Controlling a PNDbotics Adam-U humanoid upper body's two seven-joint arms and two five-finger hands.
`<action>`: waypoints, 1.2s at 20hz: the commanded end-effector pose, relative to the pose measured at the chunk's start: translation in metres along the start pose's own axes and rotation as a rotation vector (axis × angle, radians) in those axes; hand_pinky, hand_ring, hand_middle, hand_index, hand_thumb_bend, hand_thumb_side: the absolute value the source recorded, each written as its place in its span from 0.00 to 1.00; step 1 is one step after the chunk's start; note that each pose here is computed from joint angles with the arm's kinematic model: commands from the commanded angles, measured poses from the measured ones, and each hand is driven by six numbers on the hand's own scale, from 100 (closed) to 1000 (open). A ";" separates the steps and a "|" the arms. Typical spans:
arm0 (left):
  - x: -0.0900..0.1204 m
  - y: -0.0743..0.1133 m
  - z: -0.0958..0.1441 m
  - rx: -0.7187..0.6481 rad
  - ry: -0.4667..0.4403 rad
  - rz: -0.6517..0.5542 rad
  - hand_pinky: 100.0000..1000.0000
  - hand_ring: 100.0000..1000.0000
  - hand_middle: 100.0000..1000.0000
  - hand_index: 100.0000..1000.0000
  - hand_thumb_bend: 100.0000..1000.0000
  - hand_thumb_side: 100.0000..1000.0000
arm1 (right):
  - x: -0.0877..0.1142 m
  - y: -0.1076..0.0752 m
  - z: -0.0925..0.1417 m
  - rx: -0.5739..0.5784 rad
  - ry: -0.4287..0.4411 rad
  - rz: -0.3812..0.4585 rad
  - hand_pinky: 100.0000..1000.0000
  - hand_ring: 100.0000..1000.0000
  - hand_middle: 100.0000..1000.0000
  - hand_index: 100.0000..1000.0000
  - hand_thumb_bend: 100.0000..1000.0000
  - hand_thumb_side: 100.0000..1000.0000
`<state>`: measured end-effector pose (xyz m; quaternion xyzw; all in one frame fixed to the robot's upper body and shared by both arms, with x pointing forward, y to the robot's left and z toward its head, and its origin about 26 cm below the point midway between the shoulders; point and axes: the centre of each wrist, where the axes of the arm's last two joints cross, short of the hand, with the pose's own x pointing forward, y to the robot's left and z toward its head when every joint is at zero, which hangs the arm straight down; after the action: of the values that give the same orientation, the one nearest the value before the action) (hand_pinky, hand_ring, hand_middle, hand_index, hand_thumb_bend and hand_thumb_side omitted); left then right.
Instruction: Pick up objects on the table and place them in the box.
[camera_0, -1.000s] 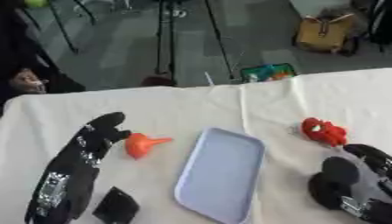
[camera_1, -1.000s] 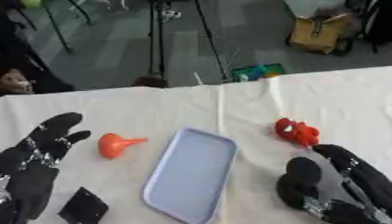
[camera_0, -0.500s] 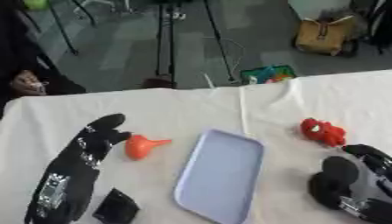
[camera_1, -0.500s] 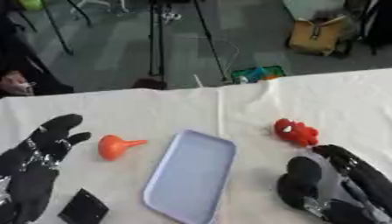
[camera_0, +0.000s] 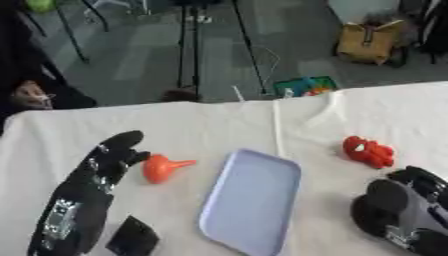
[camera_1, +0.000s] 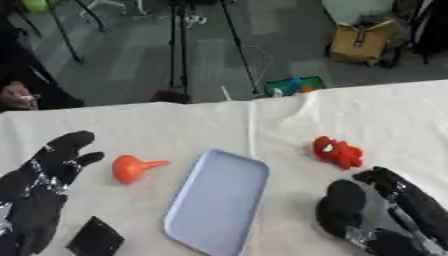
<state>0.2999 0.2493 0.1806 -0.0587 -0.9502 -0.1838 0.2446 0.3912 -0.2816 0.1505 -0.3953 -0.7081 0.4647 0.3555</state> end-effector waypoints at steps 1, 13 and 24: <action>0.004 0.001 -0.004 -0.007 -0.020 -0.006 0.86 0.95 0.85 0.78 0.03 1.00 | 0.000 0.012 0.005 0.021 0.009 -0.020 0.90 1.00 0.78 0.82 0.63 0.87; 0.004 0.002 -0.004 -0.007 -0.008 -0.007 0.86 0.95 0.85 0.78 0.04 1.00 | 0.015 0.005 0.012 -0.071 0.011 -0.101 0.88 1.00 0.64 0.71 0.59 0.87; 0.004 0.002 -0.003 -0.008 -0.003 -0.006 0.86 0.95 0.85 0.78 0.04 1.00 | 0.019 0.001 0.011 -0.127 0.037 -0.165 0.84 0.98 0.56 0.63 0.42 0.83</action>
<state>0.2999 0.2492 0.1806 -0.0596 -0.9482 -0.1847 0.2514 0.3745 -0.2709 0.1442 -0.3659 -0.7543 0.3861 0.3848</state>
